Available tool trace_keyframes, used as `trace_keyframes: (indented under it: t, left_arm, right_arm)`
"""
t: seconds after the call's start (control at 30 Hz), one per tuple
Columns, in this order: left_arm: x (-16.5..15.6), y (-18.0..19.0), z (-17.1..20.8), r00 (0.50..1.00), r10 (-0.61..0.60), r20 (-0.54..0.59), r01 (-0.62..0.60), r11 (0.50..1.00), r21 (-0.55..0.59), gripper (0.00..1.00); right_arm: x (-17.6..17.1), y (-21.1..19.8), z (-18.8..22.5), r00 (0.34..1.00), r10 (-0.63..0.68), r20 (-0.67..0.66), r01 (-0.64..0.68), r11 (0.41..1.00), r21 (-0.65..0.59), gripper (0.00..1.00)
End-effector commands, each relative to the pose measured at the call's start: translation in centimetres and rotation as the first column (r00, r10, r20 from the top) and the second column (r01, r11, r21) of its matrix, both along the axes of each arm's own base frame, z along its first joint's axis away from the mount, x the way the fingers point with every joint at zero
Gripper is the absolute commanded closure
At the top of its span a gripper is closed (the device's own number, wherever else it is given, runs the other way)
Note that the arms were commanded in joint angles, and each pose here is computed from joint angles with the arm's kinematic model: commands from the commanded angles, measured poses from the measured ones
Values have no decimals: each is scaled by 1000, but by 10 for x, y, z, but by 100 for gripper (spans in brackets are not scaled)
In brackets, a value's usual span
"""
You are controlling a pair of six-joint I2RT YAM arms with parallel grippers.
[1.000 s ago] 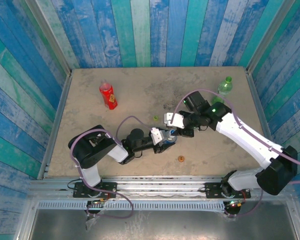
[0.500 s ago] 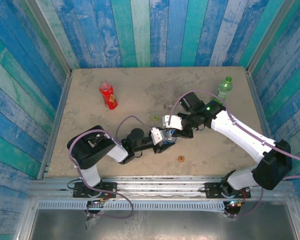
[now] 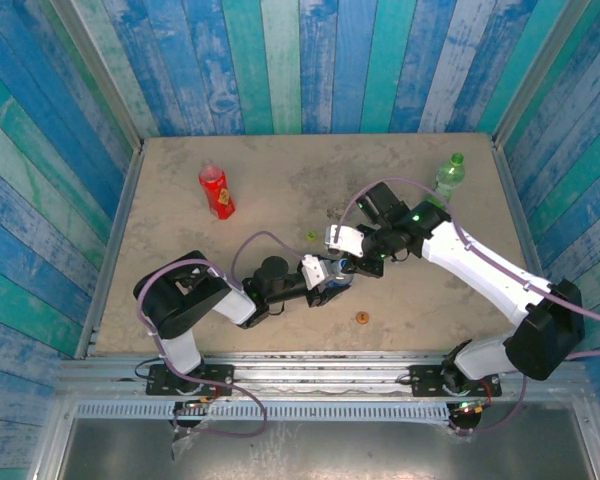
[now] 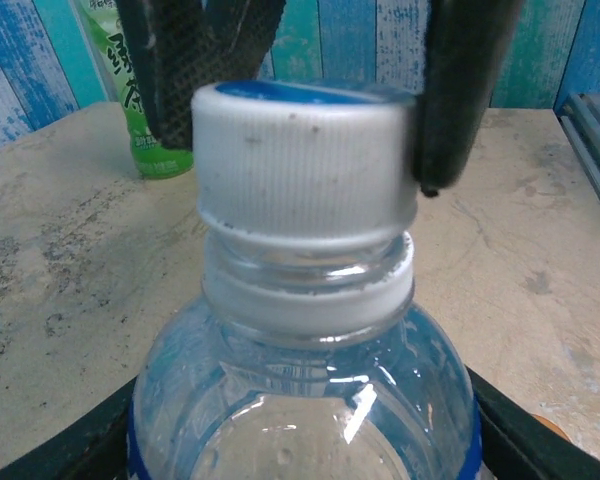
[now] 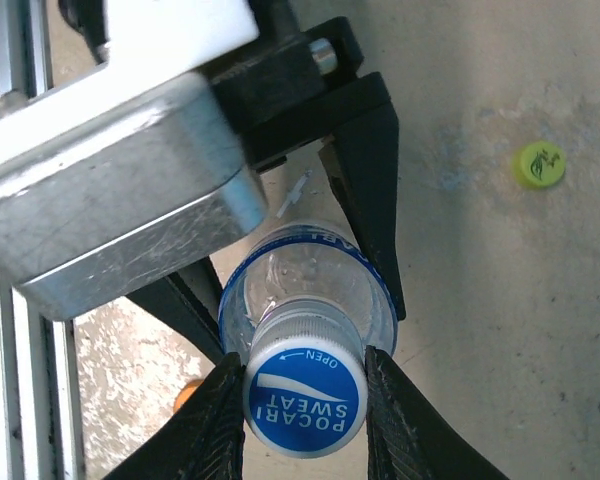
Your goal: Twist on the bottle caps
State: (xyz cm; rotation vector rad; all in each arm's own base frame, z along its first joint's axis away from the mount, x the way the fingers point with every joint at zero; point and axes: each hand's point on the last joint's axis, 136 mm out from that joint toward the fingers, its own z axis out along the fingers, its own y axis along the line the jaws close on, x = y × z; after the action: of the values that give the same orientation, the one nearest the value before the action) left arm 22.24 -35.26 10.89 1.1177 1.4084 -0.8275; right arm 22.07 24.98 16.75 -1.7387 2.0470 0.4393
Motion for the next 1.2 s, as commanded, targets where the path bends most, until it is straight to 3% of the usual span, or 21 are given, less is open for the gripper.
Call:
trace_keyframes:
  t: [0.0, 0.13, 0.2, 0.3, 0.37, 0.6, 0.87, 0.93, 1.07, 1.17]
  left_arm:
    - [1, 1, -2, 1000, 7, -9, -7, 999, 36, 43]
    - [2, 1, -2, 1000, 12, -11, -12, 999, 38, 43]
    - [2, 2, -2, 1000, 19, -12, -18, 999, 38, 43]
    - [3, 2, -2, 1000, 22, -11, -22, 999, 40, 43]
    - [2, 2, -2, 1000, 19, -12, -19, 999, 40, 43]
    - [0, 2, -5, 1000, 13, -18, -12, 999, 49, 43]
    - [-2, 4, -4, 1000, 8, -20, -8, 999, 38, 43]
    - [-3, 4, -4, 1000, 6, -19, -5, 999, 38, 43]
    - [-4, 4, -3, 1000, -1, -9, 1, 999, 35, 43]
    - [-5, 5, -4, 1000, -5, -3, 6, 999, 42, 43]
  right_arm:
    - [-2, -16, -25, 956, -282, -80, 274, 957, -95, 84]
    - [8, -26, -26, 848, -529, -30, 524, 846, -101, 86]
    - [10, -26, -26, 750, -659, -59, 656, 752, -66, 91]
    - [0, -23, -32, 635, -759, -144, 757, 648, -81, 91]
    - [-6, -21, -33, 615, -769, -175, 765, 635, -107, 87]
    - [0, -15, -15, 684, -716, -137, 713, 696, -82, 76]
    - [1, -18, 32, 821, -569, -48, 571, 819, 55, 45]
    - [0, -22, 37, 838, -545, -32, 546, 835, 75, 43]
    - [-8, -25, 43, 939, -337, 68, 332, 940, 80, 38]
    - [-28, -21, 39, 990, -60, 131, 53, 997, 56, 38]
